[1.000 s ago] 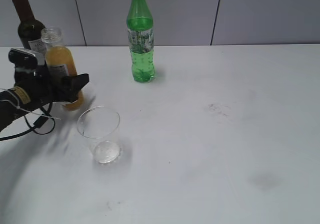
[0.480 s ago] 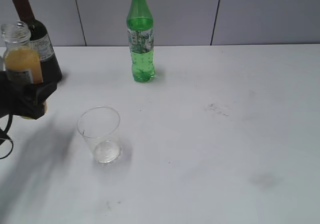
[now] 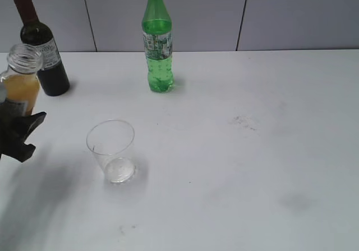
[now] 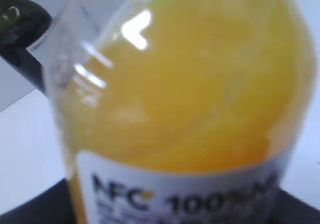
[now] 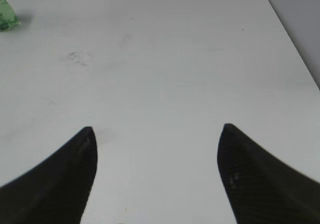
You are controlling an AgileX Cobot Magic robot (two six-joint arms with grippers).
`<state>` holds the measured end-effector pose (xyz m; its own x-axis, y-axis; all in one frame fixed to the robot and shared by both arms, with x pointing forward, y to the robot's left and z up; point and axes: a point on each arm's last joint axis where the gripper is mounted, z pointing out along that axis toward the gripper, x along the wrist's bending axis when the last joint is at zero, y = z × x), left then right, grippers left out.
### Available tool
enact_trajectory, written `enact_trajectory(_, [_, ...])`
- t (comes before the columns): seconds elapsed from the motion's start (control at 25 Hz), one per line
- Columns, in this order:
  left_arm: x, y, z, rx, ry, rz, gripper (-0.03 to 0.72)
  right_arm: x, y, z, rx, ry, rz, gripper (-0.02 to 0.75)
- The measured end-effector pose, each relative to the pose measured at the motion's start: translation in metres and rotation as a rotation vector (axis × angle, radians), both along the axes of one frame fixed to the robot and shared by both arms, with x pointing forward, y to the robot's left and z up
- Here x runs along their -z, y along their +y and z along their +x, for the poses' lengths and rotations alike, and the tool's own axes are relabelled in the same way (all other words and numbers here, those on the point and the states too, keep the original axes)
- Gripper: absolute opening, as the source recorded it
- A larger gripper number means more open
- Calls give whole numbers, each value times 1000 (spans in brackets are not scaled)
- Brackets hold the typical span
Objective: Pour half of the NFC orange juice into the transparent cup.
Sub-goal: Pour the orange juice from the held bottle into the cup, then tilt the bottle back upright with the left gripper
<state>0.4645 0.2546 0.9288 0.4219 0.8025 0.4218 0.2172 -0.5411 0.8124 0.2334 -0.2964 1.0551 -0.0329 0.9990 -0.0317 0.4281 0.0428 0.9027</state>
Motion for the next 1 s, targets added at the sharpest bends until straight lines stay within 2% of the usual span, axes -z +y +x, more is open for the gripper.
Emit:
enact_trajectory(0.04, [-2,-1,0,-21,-13,18,471,0,0,0,0,0,0,573])
enact_trajectory(0.16, [-2,-4,-1,-12,-41,139,471,0,0,0,0,0,0,573])
enact_trajectory(0.36, [-1,-14,-4,44,-55,221,471,0,0,0,0,0,0,573])
enact_trajectory(0.56, [2,-13,-6,78,-34,329,471,0,0,0,0,0,0,573])
enact_trajectory(1.0, [5,-17,-9,60,-4,367,470,0,0,0,0,0,0,573])
